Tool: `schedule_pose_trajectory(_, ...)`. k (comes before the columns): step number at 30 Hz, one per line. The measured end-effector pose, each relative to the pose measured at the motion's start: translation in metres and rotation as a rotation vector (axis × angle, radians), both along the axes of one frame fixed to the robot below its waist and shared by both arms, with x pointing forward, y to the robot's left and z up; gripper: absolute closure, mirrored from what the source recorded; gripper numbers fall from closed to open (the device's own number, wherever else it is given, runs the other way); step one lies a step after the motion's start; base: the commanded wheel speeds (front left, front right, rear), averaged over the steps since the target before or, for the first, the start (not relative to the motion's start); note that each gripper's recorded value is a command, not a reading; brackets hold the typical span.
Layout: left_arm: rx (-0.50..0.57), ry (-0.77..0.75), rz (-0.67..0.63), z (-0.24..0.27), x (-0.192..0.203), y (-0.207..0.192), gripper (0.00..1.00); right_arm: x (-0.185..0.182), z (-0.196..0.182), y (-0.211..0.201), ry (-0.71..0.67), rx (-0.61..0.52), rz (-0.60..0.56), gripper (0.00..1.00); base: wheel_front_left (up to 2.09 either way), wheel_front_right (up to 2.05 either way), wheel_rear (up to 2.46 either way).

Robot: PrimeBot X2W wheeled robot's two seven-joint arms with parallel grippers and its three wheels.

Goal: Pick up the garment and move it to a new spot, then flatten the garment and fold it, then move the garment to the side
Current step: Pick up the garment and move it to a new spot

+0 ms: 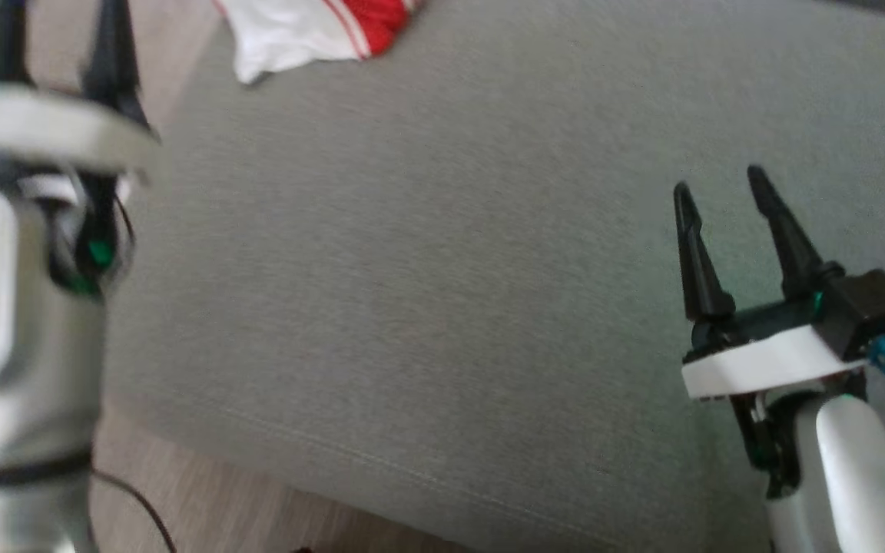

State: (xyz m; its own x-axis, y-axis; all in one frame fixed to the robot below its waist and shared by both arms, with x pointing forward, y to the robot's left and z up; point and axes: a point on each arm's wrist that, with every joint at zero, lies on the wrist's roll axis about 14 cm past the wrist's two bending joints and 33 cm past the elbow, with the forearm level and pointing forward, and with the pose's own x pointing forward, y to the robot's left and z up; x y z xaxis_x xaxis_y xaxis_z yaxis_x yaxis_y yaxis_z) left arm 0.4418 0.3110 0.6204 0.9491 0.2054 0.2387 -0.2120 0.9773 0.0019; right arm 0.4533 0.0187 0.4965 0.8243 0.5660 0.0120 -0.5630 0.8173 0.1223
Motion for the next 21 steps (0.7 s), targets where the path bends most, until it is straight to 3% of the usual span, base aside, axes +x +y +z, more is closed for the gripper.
schedule_pose_trajectory(4, 0.016, 0.115, -0.063, -0.006, 0.066, -0.006, 0.0, 0.016, -0.005, -0.021, -0.004, -0.004, -0.061, 0.0, 0.0, 0.0, 0.0)
schedule_pose_trajectory(7, -0.053, 0.238, -0.063, -0.033, 0.107, -0.003, 0.0, 0.023, -0.01, -0.036, -0.007, -0.009, -0.099, 0.0, 0.0, 0.0, 0.0)
schedule_pose_trajectory(9, -0.043, 0.326, -0.075, -0.058, 0.127, -0.005, 0.0, 0.026, -0.018, -0.047, 0.007, -0.02, -0.125, 0.0, 0.0, 0.0, 0.0)
schedule_pose_trajectory(14, -0.061, 0.521, -0.082, -0.133, 0.164, -0.013, 0.0, 0.033, -0.026, -0.074, -0.004, -0.054, -0.195, 0.0, 0.0, 0.0, 0.0)
schedule_pose_trajectory(21, -0.066, 0.639, -0.048, -0.209, 0.198, -0.014, 0.0, 0.037, -0.038, -0.089, 0.001, -0.059, -0.229, 0.0, 0.0, 0.0, 0.0)
